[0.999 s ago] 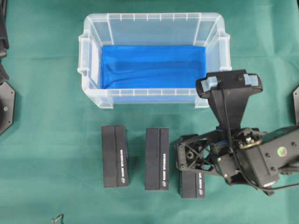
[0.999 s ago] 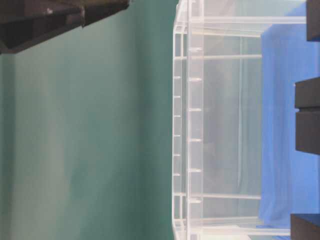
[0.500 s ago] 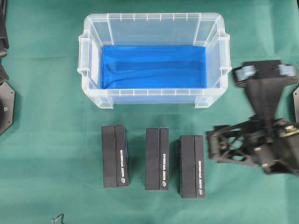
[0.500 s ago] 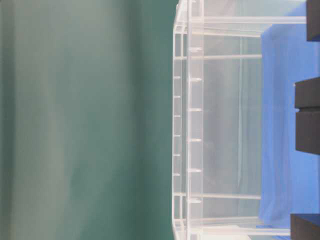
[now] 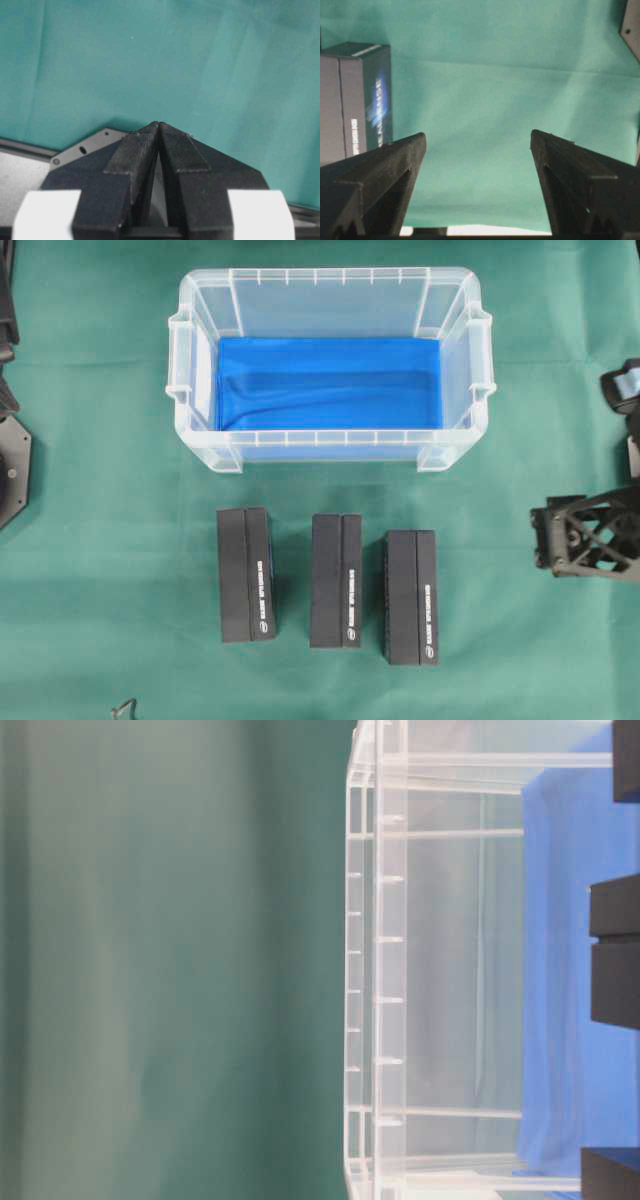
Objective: Take the box out of the case with the right arm.
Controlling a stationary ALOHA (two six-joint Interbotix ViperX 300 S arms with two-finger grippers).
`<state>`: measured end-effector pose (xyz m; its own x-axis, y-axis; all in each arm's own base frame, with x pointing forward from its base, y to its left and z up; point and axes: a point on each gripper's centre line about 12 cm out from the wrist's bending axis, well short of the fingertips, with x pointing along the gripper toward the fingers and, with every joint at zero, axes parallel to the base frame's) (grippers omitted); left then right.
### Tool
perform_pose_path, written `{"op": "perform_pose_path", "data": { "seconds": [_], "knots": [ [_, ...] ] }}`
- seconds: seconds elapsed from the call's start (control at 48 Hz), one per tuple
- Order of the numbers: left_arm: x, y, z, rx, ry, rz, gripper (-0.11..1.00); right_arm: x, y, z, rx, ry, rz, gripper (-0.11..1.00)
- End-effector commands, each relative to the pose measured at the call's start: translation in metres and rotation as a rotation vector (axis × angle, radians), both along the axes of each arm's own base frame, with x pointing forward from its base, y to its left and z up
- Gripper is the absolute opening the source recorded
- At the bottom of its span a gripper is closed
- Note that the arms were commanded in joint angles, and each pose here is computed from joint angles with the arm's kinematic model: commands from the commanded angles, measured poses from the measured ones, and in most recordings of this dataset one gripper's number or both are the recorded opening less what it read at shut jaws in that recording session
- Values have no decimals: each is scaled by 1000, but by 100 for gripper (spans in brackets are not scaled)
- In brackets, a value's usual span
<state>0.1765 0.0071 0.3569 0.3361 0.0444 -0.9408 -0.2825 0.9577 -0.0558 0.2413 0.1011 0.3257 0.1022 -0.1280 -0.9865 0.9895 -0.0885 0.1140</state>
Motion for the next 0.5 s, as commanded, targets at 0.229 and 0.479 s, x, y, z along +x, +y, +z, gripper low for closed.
{"op": "perform_pose_path", "data": {
  "seconds": [0.229, 0.479],
  "knots": [
    [1, 1, 5, 3, -18, 5, 11, -8, -28, 7, -25, -27, -1, 89],
    [1, 1, 4, 3, -17, 2, 11, -19, -76, 8, -41, -20, 2, 89]
  ]
}}
